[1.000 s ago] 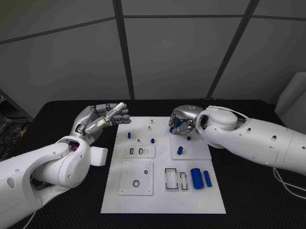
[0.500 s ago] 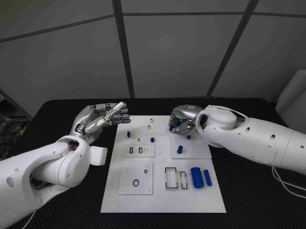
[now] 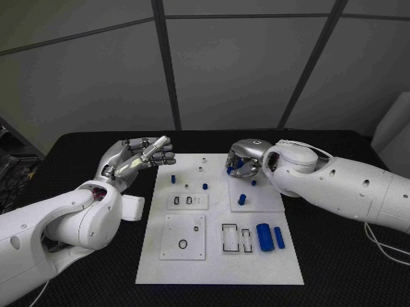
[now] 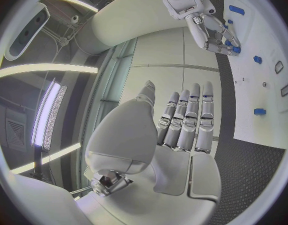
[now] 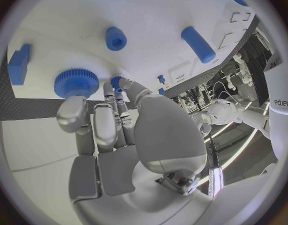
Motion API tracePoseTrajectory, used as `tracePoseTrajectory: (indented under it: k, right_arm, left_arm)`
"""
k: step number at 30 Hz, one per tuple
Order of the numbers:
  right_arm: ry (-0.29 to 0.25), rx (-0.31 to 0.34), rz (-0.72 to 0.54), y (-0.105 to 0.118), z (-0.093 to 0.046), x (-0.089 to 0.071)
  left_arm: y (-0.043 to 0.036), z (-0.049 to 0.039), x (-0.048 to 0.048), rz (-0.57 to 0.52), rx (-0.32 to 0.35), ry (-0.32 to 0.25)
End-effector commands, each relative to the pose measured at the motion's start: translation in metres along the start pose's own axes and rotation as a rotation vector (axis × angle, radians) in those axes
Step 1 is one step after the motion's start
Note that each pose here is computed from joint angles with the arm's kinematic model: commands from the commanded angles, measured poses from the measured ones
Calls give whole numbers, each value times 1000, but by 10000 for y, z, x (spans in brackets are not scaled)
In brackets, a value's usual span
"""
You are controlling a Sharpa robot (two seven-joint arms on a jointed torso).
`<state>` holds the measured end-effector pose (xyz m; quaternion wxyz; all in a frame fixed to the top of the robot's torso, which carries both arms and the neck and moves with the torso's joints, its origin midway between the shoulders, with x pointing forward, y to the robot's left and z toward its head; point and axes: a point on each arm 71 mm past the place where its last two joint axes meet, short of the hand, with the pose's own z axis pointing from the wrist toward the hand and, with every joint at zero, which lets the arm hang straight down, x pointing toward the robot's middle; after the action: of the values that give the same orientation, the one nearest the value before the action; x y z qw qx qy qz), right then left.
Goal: Assemble the parts on the task board
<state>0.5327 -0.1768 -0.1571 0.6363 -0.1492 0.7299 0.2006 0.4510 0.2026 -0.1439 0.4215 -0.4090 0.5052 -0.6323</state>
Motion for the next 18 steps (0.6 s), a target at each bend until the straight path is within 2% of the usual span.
tracePoseTrajectory:
  k: [1, 11, 18]
  right_arm:
    - [-75, -33, 16, 38, -12, -65]
    - [-201, -52, 41, 105, -59, -169]
    - [-230, -38, 47, 114, -7, -179]
  left_arm:
    - [-12, 2, 8, 1, 6, 14]
    - [-7, 4, -17, 5, 3, 8]
    - [-6, 5, -19, 5, 3, 7]
